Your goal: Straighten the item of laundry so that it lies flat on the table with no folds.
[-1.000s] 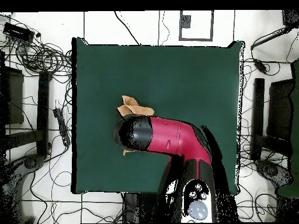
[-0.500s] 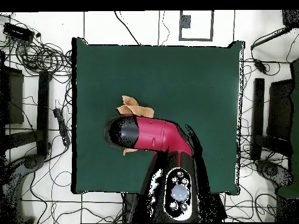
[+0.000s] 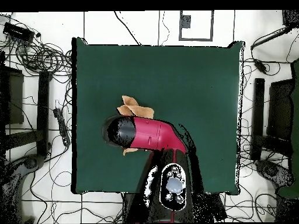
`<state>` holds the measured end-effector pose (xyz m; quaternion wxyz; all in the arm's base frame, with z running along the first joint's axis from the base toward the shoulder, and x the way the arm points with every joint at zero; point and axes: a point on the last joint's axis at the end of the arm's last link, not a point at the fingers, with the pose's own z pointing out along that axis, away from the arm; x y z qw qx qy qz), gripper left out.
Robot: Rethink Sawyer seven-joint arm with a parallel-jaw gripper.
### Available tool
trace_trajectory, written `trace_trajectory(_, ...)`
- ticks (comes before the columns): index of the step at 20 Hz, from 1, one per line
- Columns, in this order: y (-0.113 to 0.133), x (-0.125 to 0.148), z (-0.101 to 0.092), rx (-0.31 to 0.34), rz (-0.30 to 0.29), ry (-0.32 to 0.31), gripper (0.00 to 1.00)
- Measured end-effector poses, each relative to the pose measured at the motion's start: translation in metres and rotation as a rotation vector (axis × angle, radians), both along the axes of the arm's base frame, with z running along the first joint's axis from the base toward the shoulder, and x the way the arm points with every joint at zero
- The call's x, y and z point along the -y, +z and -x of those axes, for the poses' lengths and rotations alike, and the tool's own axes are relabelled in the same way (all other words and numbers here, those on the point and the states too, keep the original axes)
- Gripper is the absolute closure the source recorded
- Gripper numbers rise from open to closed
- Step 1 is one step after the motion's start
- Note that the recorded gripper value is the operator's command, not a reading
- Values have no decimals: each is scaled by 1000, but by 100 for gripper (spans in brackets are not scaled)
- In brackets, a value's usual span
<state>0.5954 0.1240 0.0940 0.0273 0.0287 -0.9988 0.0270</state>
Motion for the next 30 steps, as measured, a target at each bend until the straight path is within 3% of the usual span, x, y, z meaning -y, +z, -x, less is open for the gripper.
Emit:
trace_trajectory(13, -41, -10, 22, -82, -5, -1, 0)
trace_trajectory(21, -70, -40, 48, -118, -5, 11, 0)
trace_trajectory(22, -77, -46, 55, -120, -2, -1, 100)
trace_trajectory(30, -80, -53, 64, -116, 5, -27, 100)
